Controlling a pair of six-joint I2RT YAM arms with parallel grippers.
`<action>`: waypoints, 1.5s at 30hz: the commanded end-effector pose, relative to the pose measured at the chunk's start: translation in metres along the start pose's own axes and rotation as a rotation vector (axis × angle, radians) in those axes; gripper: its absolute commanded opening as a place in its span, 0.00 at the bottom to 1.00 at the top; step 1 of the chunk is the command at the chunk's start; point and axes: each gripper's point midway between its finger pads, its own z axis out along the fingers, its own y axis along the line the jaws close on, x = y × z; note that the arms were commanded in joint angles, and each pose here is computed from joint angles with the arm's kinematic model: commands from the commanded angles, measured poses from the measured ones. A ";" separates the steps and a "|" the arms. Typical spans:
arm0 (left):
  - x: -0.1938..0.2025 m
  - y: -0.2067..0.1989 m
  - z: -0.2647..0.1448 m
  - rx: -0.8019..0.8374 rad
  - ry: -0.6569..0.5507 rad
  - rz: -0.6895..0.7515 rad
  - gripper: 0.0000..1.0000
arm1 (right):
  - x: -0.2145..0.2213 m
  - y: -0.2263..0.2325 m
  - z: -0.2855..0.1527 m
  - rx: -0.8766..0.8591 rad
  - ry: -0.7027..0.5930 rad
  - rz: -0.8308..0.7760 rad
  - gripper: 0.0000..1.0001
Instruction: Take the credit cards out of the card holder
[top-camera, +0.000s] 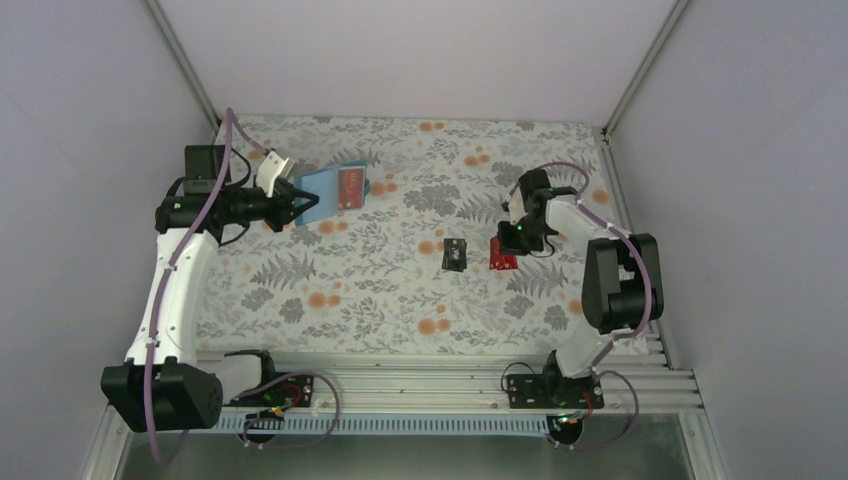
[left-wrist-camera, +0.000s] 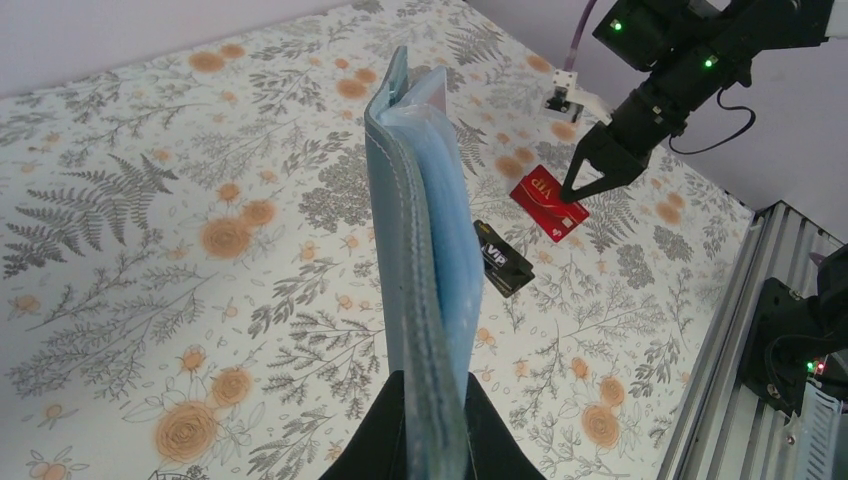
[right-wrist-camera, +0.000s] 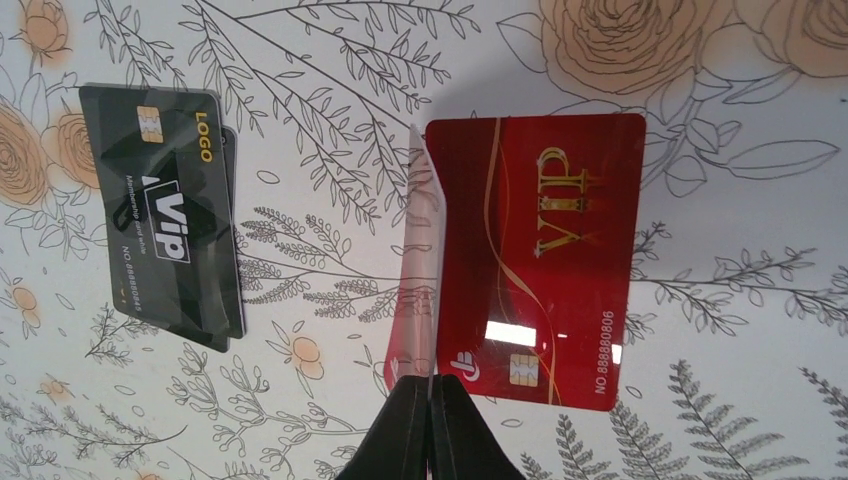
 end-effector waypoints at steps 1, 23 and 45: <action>-0.006 -0.006 -0.004 0.017 -0.023 0.020 0.02 | 0.004 -0.003 0.009 0.003 0.050 -0.008 0.04; -0.004 -0.004 -0.002 0.021 -0.017 0.010 0.02 | -0.008 -0.034 0.014 0.202 0.074 -0.005 0.08; -0.016 -0.060 -0.018 0.268 -0.104 0.101 0.02 | -0.066 0.188 -0.180 -0.226 -0.723 -0.512 0.65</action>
